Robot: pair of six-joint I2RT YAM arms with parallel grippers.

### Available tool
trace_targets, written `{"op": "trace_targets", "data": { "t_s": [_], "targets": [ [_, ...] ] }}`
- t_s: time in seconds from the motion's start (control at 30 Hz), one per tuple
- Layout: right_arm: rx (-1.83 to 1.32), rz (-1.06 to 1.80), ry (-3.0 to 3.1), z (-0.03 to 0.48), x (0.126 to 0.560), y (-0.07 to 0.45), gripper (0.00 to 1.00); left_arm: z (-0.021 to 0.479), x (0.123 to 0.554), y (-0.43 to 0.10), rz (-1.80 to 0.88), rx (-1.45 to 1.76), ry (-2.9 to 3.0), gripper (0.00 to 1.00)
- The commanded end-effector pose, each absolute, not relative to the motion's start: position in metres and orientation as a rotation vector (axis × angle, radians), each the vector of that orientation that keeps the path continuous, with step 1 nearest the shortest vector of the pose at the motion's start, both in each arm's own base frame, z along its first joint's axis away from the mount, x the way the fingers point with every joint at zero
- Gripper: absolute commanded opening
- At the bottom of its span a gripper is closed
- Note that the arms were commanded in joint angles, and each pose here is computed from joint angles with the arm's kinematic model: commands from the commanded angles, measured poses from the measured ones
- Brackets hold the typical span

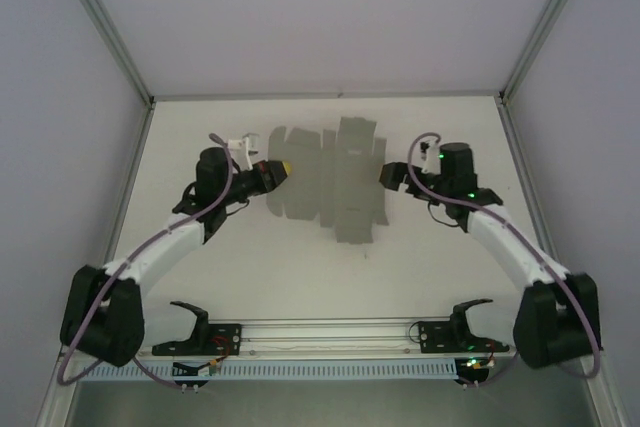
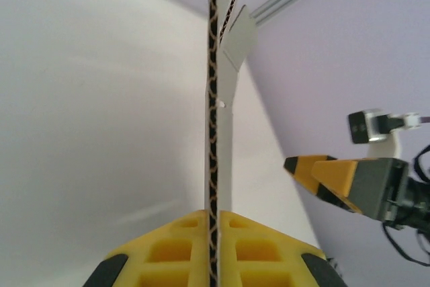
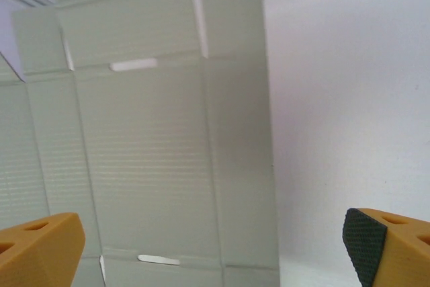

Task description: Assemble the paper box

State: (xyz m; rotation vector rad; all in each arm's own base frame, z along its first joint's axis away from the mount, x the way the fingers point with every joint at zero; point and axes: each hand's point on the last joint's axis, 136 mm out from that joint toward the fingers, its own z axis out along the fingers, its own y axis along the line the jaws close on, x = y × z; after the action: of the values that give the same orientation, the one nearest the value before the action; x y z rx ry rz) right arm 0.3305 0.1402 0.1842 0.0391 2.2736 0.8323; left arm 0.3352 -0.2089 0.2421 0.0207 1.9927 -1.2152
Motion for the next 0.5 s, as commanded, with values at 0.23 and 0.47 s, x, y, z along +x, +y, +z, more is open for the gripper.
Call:
{"op": "trace_targets", "data": {
  "t_s": [0.23,0.47],
  "targets": [
    [-0.206,1.228,2.079,0.261,0.285,0.146,0.96,0.343,0.296,-0.206,-1.339,0.142,1.743,0.00],
    [-0.328,1.388,1.984,0.280,0.277,0.161,0.64,0.354,0.289,-0.204,-1.347,0.148,1.711,0.00]
  ]
}}
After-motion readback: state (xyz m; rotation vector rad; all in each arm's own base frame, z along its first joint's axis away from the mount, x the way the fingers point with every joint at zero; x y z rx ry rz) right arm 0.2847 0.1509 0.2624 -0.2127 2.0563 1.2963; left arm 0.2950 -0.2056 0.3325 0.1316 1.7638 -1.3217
